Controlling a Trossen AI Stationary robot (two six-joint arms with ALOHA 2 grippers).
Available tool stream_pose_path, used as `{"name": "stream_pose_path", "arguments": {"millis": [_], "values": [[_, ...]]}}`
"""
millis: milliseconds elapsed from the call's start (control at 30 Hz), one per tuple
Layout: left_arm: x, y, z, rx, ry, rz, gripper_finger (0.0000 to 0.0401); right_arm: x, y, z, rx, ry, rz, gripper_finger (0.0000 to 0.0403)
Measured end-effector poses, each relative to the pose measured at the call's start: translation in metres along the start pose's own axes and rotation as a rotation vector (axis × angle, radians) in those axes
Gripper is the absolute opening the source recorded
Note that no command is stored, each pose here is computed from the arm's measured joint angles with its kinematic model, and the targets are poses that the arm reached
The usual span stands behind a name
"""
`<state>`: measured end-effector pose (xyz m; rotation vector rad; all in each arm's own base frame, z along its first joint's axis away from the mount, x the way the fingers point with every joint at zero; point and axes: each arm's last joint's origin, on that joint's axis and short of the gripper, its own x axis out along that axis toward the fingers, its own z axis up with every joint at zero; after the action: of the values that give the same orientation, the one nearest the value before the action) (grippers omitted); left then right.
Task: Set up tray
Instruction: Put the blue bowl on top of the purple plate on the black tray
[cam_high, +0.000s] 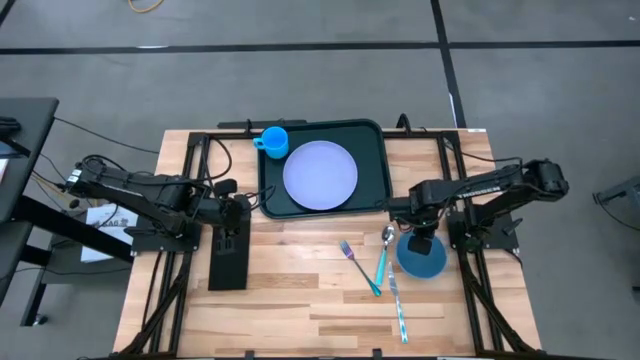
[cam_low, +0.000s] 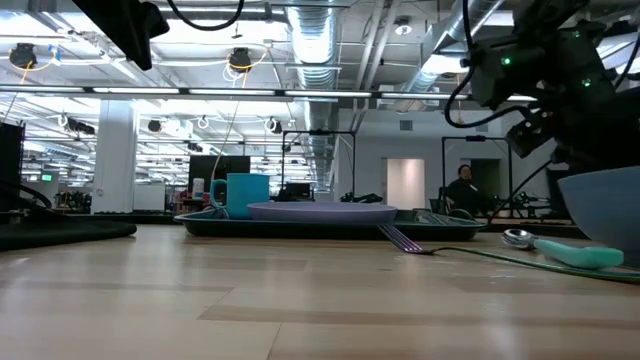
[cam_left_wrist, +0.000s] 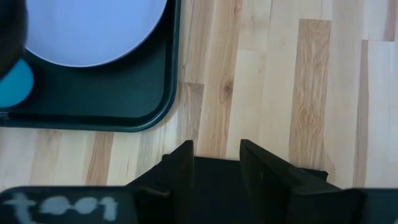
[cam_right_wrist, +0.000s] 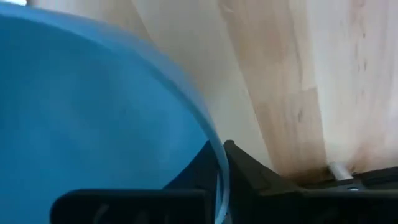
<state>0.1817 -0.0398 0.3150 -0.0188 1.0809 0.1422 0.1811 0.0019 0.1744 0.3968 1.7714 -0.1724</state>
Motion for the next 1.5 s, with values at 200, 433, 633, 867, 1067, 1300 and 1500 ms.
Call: {"name": "stream_pose_path", "arguments": {"millis": [200, 433, 633, 867, 1067, 1300, 1500], "values": [[0.000, 0.000, 0.000, 0.000, 0.000, -0.001, 0.0119, -0.027, 0.001, 0.007, 0.015, -0.040, 0.019, 0.0003], [0.000, 0.000, 0.001, -0.003, -0.016, -0.001, 0.0119, -0.094, -0.003, 0.021, 0.039, -0.209, 0.058, 0.0001], [-0.001, -0.003, 0.015, 0.038, -0.153, -0.013, 0.0119, -0.141, -0.012, 0.034, 0.122, -0.242, 0.043, 0.0001], [0.000, -0.004, 0.051, 0.277, -0.447, 0.035, 0.0119, -0.159, -0.004, 0.075, -0.017, -0.165, 0.081, 0.0001], [0.030, -0.014, 0.077, 0.583, -0.491, 0.123, 0.0119, -0.169, 0.003, 0.105, -0.133, -0.155, 0.155, 0.0000], [0.076, -0.032, 0.093, 0.876, -0.424, 0.213, 0.0119, -0.177, 0.009, 0.118, -0.206, -0.199, 0.167, 0.0000], [0.098, -0.044, 0.104, 1.082, -0.416, 0.375, 0.0119, -0.177, 0.017, 0.114, -0.238, -0.190, 0.158, 0.0000]]}}
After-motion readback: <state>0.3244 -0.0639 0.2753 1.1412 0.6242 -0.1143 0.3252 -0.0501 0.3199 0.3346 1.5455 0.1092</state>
